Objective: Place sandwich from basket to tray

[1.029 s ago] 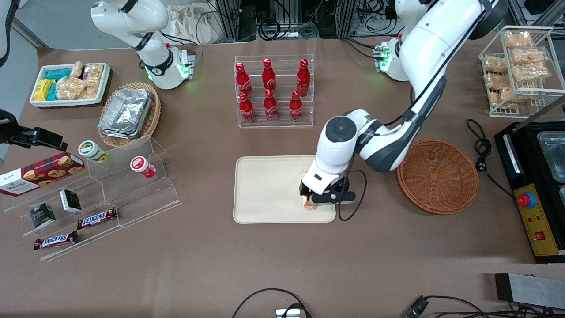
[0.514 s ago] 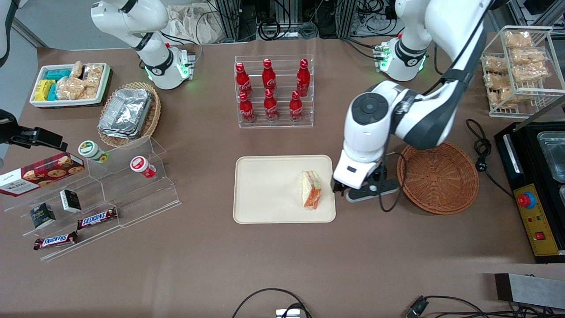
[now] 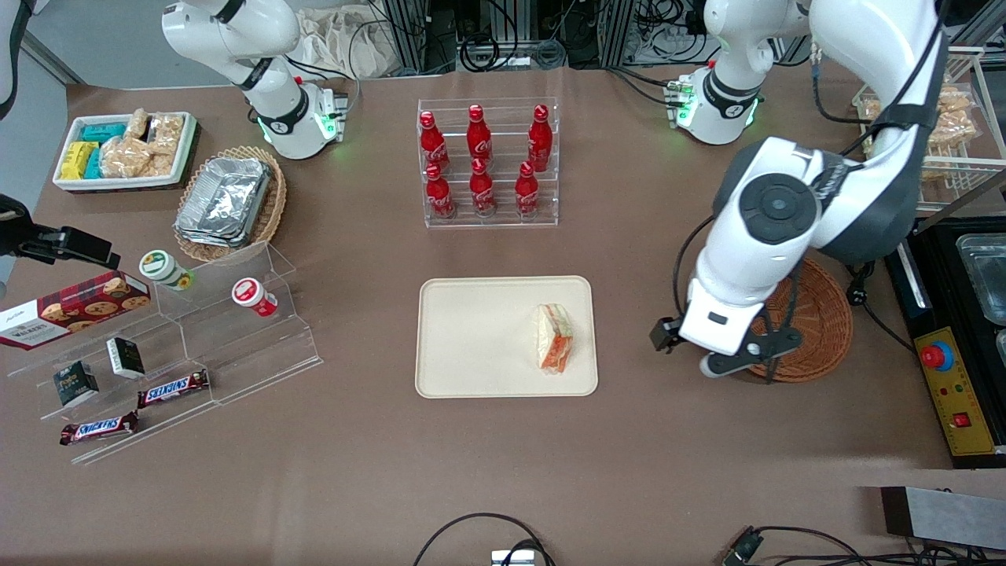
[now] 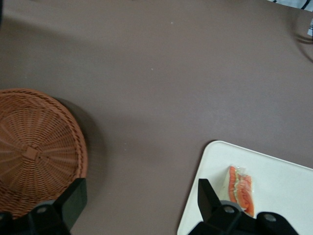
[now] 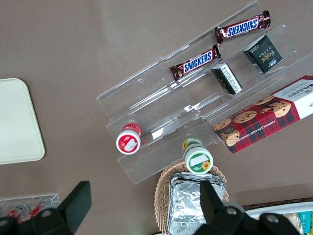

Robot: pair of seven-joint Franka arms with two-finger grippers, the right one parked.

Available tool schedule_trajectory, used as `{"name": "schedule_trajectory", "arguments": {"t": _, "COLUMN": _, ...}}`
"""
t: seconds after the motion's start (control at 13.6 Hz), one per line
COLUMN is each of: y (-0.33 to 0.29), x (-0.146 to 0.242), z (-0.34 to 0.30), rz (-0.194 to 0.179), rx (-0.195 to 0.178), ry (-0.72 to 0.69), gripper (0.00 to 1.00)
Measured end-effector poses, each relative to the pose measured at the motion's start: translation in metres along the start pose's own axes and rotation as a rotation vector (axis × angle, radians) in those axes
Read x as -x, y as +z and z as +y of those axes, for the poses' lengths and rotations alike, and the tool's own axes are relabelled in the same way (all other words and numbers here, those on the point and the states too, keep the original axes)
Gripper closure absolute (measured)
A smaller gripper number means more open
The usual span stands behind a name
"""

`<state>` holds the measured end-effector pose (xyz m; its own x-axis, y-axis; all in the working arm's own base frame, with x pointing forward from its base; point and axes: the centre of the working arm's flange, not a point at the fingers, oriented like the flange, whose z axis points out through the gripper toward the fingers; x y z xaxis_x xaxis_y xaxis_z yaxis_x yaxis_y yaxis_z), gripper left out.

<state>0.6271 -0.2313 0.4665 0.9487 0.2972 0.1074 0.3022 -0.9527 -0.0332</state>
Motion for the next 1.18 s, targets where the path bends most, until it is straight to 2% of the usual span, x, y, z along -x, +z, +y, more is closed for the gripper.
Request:
{"name": "schedule_trajectory", "arguments": {"t": 0.37, "y": -0.001, "x": -0.007, "z": -0.013, "rz": -0.009, "rx": -0.004, "ry": 0.0, "gripper": 0.0}}
{"name": "schedule_trajectory", "arguments": {"t": 0.66, "y": 0.002, "x": -0.012, "z": -0.033, "rz": -0.064, "rx": -0.035, "ry": 0.105, "gripper": 0.0}}
{"name": "schedule_trajectory", "arguments": {"t": 0.81, "y": -0.006, "x": -0.029, "z": -0.067, "rz": -0.092, "rx": -0.005, "ry": 0.133, "gripper": 0.0}}
{"name": "schedule_trajectory", "arguments": {"t": 0.96, "y": -0.02, "x": -0.042, "z": -0.102, "rz": -0.101, "rx": 0.023, "ry": 0.156, "gripper": 0.0}}
{"name": "schedule_trajectory", "arguments": {"t": 1.18, "y": -0.044, "x": -0.045, "z": -0.14, "rz": -0.107, "rx": 0.029, "ry": 0.186, "gripper": 0.0}}
